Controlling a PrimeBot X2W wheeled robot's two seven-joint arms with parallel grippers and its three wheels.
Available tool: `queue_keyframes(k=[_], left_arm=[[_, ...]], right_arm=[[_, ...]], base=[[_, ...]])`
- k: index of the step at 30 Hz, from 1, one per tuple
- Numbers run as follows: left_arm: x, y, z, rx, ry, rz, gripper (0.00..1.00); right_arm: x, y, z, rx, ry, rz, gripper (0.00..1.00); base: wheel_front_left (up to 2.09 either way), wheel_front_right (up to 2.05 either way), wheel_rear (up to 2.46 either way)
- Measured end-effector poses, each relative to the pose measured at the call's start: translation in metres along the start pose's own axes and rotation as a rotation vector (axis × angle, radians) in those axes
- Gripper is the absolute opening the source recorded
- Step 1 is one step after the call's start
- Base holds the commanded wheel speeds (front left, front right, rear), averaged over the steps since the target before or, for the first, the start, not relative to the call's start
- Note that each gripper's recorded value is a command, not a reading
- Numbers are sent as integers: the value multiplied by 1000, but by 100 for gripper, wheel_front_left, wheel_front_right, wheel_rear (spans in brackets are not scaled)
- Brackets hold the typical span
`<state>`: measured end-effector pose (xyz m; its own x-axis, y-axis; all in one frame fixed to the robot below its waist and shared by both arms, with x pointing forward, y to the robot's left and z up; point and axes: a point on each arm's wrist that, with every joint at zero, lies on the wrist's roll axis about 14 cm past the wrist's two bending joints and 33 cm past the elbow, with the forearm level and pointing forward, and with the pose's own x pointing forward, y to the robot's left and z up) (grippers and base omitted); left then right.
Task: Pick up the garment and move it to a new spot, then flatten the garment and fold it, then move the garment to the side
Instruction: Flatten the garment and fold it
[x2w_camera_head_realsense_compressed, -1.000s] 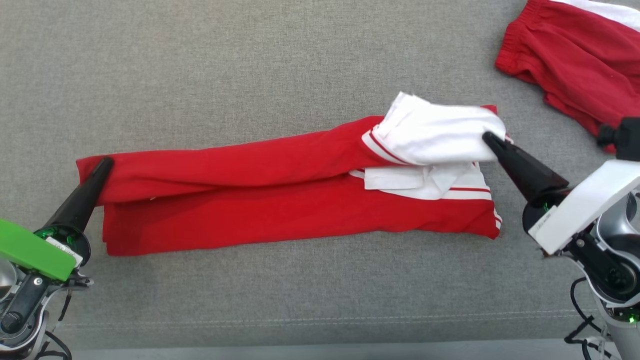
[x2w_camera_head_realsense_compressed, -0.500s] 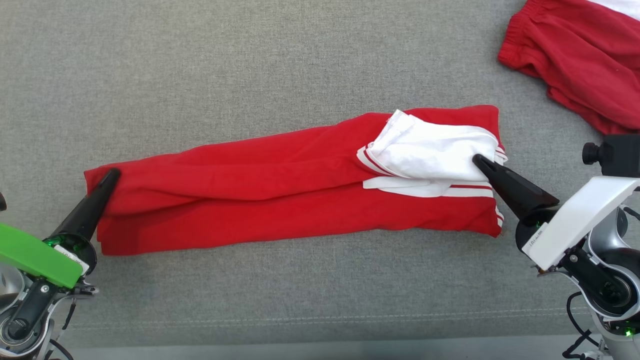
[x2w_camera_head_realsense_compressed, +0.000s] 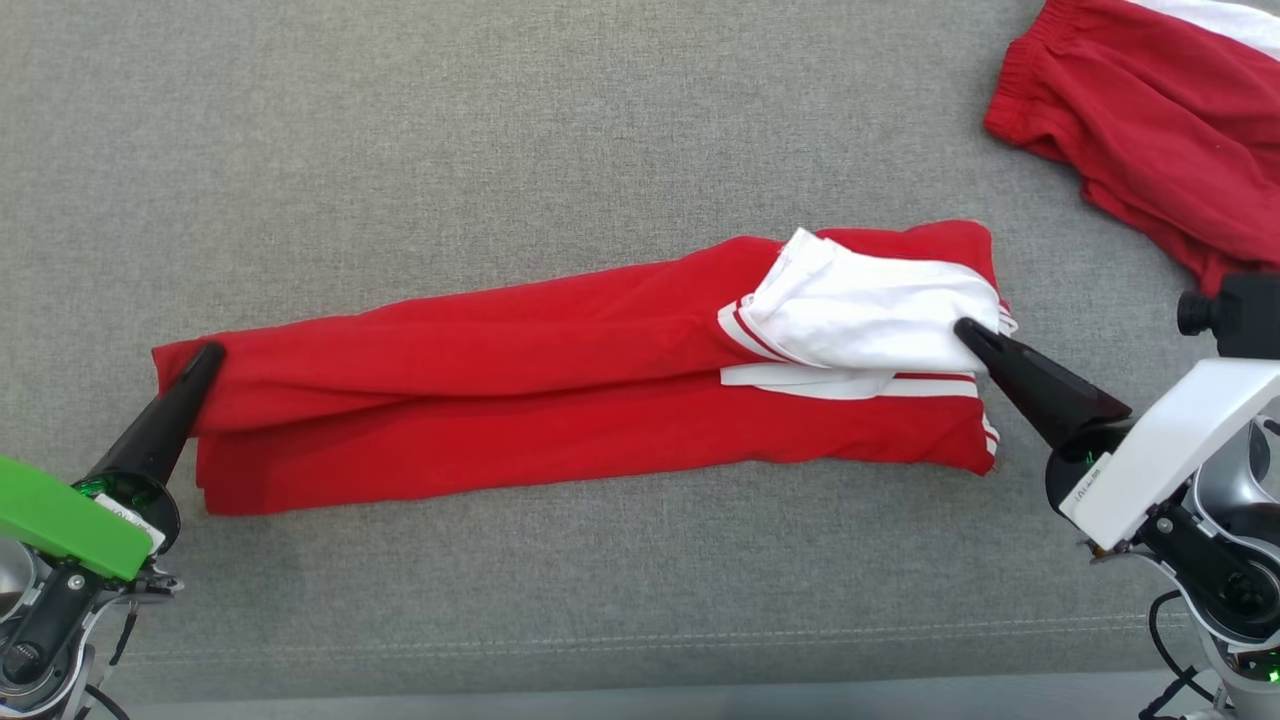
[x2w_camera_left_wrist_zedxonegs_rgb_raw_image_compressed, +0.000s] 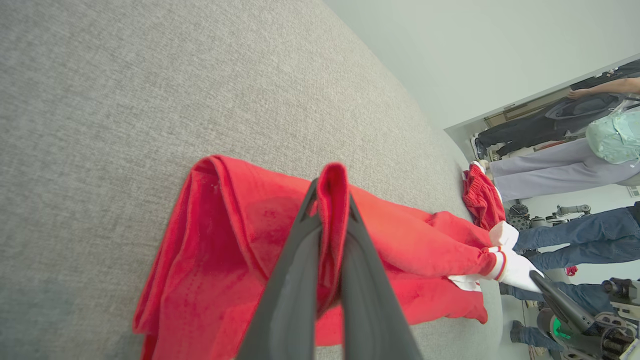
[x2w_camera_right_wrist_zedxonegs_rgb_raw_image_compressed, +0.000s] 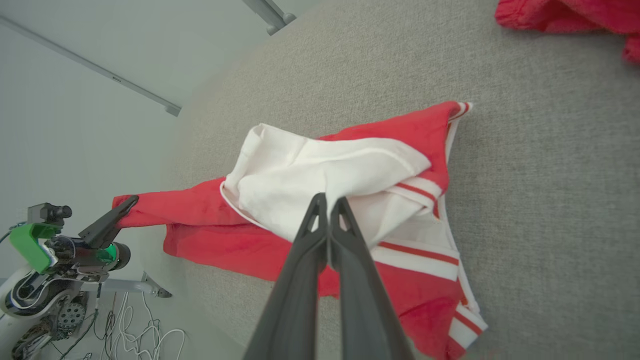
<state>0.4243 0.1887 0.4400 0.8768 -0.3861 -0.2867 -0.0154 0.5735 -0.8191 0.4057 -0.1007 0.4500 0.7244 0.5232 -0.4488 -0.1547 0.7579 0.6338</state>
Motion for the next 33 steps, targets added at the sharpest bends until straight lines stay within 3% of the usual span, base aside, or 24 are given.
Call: queue_keyframes(k=[7,22,33], left_arm=[[-2,6,-3,-13,1,18,0],[2,30,-21,-36,57,81,0],[9,35,-29,-37,88,92,3]], right_arm=[[-4,-2,-3,0,25,-4,0],[6,-13,-46,98,155,-35,0],[13,-28,-35,80,111,-79,0]], base=[[0,0,0],[0,0,0],[0,0,0]])
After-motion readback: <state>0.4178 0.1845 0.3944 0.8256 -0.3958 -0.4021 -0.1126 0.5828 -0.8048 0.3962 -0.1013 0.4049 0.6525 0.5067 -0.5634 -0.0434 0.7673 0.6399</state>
